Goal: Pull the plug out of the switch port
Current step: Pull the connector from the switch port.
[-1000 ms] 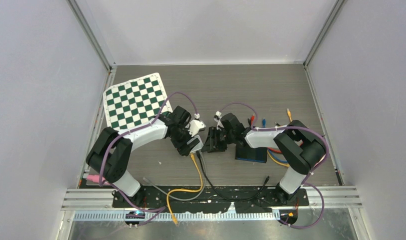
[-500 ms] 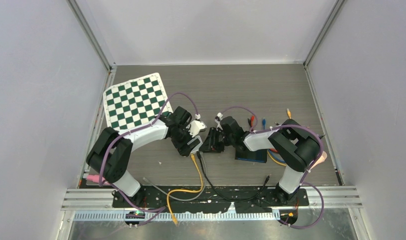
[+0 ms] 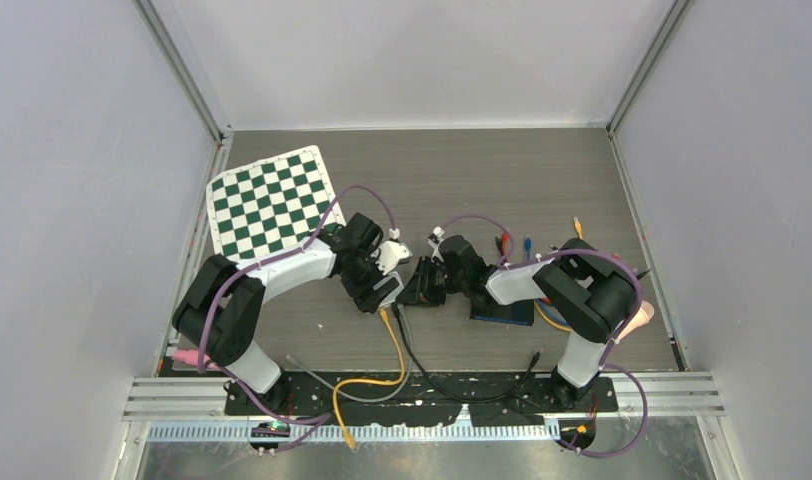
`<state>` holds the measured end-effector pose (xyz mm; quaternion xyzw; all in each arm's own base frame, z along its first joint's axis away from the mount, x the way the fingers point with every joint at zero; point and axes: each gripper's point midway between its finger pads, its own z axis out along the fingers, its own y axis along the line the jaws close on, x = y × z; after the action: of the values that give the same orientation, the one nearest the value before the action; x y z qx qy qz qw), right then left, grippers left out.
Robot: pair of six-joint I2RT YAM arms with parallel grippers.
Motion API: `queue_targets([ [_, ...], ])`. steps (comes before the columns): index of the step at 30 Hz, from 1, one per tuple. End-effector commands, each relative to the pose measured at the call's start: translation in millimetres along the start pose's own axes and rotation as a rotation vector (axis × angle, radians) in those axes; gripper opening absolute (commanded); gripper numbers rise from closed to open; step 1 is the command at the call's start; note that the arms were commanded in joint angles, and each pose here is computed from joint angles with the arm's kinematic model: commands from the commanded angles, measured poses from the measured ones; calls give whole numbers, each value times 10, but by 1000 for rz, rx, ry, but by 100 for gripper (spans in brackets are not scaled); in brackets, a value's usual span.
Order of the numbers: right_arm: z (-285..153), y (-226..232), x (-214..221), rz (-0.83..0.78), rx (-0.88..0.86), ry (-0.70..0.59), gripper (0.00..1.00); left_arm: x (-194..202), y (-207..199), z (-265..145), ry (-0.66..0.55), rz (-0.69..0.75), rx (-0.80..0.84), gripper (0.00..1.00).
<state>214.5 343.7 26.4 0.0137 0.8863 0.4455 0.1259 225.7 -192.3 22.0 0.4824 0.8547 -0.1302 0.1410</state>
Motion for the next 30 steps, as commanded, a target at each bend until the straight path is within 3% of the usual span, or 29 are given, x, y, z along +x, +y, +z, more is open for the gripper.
queue_targets([
  [1, 38, -208, 73, -23, 91, -2, 9, 6, -105, 14, 0, 4, 44, 68],
  [4, 7, -239, 93, -44, 104, 3, 5, 5, -105, 16, 1, 4, 44, 68],
  [14, 39, -166, 86, -32, 70, 10, 6, 0, -108, 19, -2, 5, 46, 68],
  [17, 35, -148, 82, -30, 61, 6, 17, 4, -103, 23, 1, 2, 46, 68],
  [19, 8, -144, 96, -34, 49, 0, 31, 7, -105, 27, 2, 2, 47, 68],
  [21, -37, -187, 154, -35, 45, 2, 36, 1, -106, 28, 1, 2, 47, 68],
  [26, -76, -167, 227, -42, 3, 15, 38, 9, -104, 34, 4, 1, 47, 68],
  [30, -27, -185, 194, -35, 17, 10, 33, 5, -99, 30, 3, 0, 46, 68],
])
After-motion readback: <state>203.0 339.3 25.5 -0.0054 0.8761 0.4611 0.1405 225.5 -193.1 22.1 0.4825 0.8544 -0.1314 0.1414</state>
